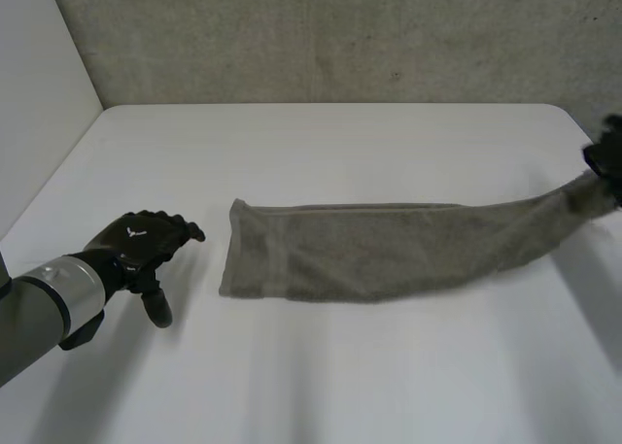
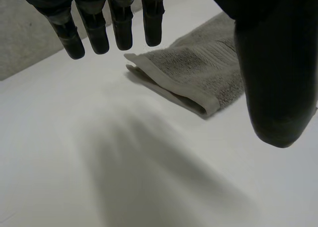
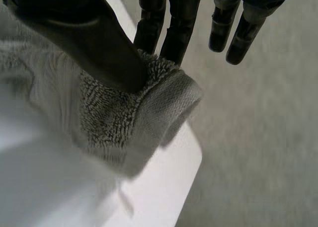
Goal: Fold the towel.
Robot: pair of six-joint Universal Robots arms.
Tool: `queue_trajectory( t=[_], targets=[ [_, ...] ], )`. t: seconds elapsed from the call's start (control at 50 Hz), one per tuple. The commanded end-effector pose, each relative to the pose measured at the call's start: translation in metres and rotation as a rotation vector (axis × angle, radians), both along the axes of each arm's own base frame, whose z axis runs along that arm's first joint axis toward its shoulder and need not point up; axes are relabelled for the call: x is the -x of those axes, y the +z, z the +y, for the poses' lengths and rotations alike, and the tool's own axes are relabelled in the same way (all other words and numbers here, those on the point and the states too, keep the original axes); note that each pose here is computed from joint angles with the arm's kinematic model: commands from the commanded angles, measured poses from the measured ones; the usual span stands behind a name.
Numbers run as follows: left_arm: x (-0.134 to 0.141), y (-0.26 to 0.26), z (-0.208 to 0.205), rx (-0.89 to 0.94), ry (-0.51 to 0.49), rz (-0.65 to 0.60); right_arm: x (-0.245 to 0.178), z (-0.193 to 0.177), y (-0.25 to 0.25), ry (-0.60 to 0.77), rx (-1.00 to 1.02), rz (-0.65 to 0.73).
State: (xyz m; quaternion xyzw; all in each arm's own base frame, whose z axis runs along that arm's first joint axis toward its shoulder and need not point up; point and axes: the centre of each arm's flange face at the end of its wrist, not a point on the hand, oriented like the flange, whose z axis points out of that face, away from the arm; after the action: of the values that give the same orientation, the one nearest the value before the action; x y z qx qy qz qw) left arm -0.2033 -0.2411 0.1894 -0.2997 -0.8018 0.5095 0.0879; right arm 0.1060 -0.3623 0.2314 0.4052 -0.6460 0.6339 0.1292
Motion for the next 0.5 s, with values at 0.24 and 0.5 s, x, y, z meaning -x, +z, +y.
queue_trajectory(
  t=[0.24,0.5],
  targets=[
    [-0.014,0.007,-0.023,0.047,0.087,0.054,-0.274,0.149,-0.010,0.747,0.046,0.000],
    [-0.013,0.005,-0.027,0.050,0.099,0.084,-0.335,0.189,-0.083,0.874,-0.006,0.005]
  ],
)
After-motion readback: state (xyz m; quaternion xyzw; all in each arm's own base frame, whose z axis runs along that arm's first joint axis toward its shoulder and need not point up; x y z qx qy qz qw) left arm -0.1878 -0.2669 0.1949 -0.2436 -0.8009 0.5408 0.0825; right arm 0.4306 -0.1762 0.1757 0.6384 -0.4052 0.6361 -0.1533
